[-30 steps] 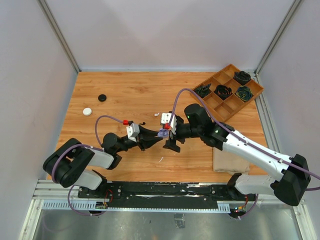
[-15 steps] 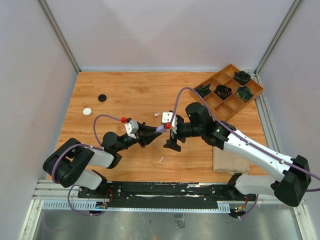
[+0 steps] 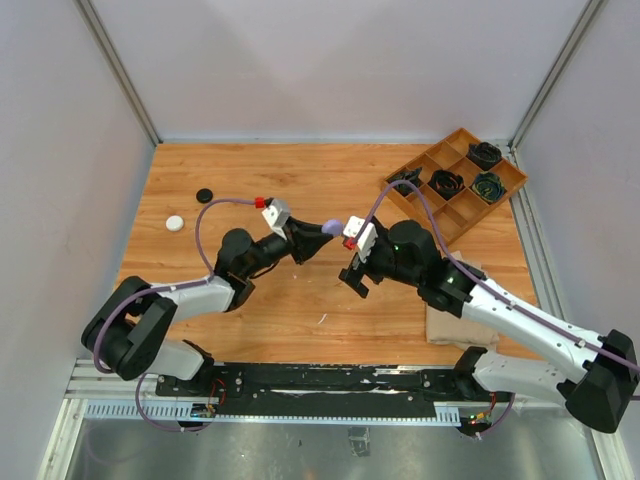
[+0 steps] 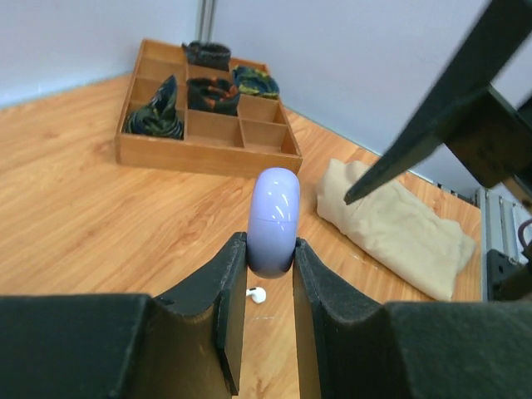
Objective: Insert the wireless bluetooth earbuds into the charging case
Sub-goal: Place the charging case at the center of the board, then pick up the charging case at the center of the board.
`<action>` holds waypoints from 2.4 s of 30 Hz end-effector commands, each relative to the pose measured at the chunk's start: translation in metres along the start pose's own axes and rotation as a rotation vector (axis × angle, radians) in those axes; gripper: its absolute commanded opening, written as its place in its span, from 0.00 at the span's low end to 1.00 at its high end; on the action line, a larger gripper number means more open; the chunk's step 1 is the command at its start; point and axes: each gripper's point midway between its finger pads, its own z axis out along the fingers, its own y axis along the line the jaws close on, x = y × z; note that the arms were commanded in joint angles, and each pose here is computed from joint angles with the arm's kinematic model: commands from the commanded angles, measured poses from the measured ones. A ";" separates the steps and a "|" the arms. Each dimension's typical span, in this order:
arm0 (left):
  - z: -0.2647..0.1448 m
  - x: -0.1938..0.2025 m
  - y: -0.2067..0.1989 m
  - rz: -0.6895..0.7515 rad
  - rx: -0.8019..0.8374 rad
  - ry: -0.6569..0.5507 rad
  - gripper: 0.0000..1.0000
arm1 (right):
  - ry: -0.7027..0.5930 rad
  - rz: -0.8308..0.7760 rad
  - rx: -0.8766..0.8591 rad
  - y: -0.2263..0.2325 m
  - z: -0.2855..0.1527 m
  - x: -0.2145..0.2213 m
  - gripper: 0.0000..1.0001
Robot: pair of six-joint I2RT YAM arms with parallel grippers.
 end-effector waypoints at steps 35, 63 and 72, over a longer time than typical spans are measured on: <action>0.091 0.188 0.091 -0.771 -0.402 0.549 0.13 | -0.063 0.280 0.919 -0.093 -0.074 0.107 1.00; 0.025 0.114 0.121 -0.423 -0.749 0.587 0.99 | -0.040 0.258 0.890 -0.091 -0.069 0.107 0.99; -0.024 0.065 0.149 -0.288 -0.917 0.617 0.99 | -0.049 0.253 0.897 -0.091 -0.071 0.107 0.99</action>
